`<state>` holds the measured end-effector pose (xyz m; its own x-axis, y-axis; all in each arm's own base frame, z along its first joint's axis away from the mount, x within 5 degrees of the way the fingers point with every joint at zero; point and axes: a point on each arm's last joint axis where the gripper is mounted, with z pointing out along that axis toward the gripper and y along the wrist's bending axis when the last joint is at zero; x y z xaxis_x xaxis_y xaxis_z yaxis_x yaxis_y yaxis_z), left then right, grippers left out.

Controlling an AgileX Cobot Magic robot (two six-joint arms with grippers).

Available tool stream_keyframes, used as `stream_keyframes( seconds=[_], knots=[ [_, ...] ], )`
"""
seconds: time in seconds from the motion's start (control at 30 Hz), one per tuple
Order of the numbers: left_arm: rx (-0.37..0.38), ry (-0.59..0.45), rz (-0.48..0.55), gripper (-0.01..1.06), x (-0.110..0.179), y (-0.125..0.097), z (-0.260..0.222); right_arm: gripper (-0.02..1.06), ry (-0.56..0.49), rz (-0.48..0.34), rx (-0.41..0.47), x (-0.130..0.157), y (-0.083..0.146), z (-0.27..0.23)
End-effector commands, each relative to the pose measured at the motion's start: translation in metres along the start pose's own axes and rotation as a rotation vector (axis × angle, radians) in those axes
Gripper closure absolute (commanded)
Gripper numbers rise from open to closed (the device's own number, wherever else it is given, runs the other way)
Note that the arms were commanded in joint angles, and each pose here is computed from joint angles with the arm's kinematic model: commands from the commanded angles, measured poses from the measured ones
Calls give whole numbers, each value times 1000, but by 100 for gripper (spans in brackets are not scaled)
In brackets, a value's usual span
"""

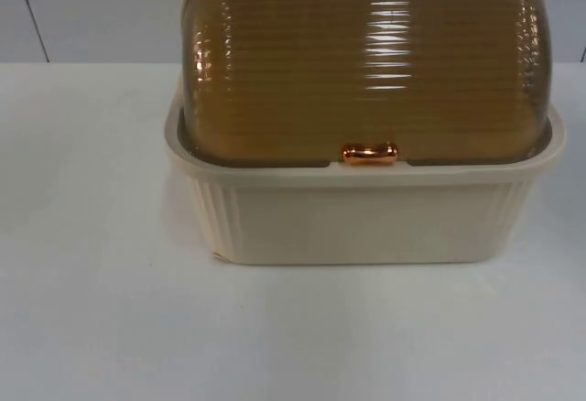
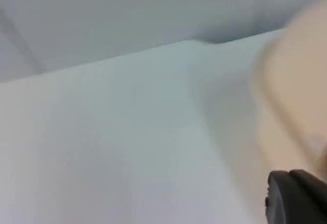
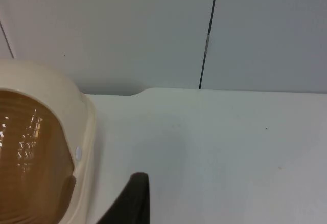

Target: Open the box lid with the left hand, place the block into the box with the right hand, then close the box lid with the left hand.

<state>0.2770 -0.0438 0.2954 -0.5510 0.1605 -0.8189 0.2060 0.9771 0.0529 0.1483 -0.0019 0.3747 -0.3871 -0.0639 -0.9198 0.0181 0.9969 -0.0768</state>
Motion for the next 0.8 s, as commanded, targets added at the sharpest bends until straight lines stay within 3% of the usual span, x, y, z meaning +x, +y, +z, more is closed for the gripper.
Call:
stream_keyframes(
  seconds=[0.0, 0.1, 0.2, 0.37, 0.6, 0.77],
  knots=[
    [-76, 23, -65, 105, 4, 18, -4, 0, -7, -4, 2, 0, 0, -1],
    [-126, -27, -63, 105, -3, 26, -15, 0, -7, 3, 5, 0, -1, -1],
    [-130, -92, -72, 105, -16, 26, -27, 0, -7, 3, 5, 0, -1, -1],
    [-106, -339, -117, 105, -43, 24, -54, 0, -11, 3, 5, 0, -1, -1],
    [-99, -367, -139, 105, -45, 23, -60, 0, -13, 3, 5, 0, -1, -1],
    [-103, -328, -135, 105, -42, 24, -59, 0, -16, 3, 4, -1, -1, -1]
  ],
)
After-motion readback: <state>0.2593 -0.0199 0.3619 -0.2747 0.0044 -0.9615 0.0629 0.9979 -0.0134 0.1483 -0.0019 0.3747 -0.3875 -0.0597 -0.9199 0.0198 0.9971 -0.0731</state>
